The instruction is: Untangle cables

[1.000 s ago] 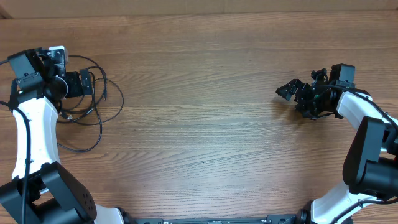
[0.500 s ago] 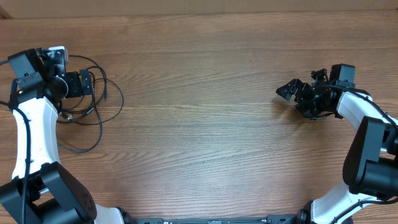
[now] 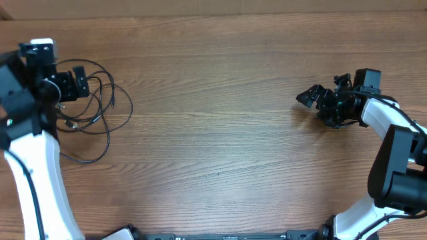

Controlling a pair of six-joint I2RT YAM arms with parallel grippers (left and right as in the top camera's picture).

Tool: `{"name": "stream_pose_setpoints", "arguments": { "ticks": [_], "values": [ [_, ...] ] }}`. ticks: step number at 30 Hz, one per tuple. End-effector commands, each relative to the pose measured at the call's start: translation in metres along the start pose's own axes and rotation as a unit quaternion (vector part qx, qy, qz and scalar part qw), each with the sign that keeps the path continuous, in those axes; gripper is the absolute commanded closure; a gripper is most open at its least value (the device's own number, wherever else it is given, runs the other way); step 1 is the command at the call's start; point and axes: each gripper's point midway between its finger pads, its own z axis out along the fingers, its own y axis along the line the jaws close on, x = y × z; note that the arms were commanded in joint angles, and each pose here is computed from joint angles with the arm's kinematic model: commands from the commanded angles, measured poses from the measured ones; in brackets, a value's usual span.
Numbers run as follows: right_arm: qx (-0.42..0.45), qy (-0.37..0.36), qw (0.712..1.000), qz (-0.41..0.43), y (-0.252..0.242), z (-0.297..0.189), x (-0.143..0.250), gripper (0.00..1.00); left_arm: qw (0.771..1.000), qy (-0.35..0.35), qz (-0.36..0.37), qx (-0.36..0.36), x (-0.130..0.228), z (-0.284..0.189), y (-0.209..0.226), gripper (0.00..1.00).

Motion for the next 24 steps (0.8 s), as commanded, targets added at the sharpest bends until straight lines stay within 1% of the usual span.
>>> {"name": "stream_pose_setpoints", "arguments": {
  "ticks": [1,2,4,10,14,19,22,24],
  "values": [
    [0.02,0.003,1.0,0.004,-0.011,0.003,0.004,0.0,0.998,-0.063,0.02,0.009,-0.03,-0.044,-0.02,0.0],
    [0.02,0.003,1.0,0.004,-0.011,0.003,0.004,0.0,0.995,-0.088,0.032,0.018,-0.041,-0.062,-0.034,0.0],
    [0.02,0.003,1.0,0.004,-0.011,0.003,0.004,0.0,0.992,-0.114,0.048,0.034,-0.051,-0.08,-0.052,0.01],
    [0.02,0.003,1.0,0.004,-0.011,0.003,0.004,0.0,0.971,-0.193,0.096,0.103,-0.072,-0.143,-0.115,0.0],
    [0.02,0.003,1.0,0.004,-0.011,0.003,0.004,0.0,0.96,-0.228,0.107,0.118,-0.076,-0.173,-0.128,0.01],
    [0.02,0.003,1.0,0.004,-0.011,0.003,0.004,0.0,0.958,-0.237,0.107,0.117,-0.077,-0.181,-0.128,0.01],
    [0.02,0.003,1.0,0.004,-0.011,0.003,0.004,0.0,0.962,-0.222,0.107,0.12,-0.071,-0.176,-0.128,0.01],
    [0.02,0.003,1.0,0.004,-0.011,0.003,0.004,0.0,0.966,-0.199,0.105,0.123,-0.062,-0.168,-0.129,0.01]
  ]
}}
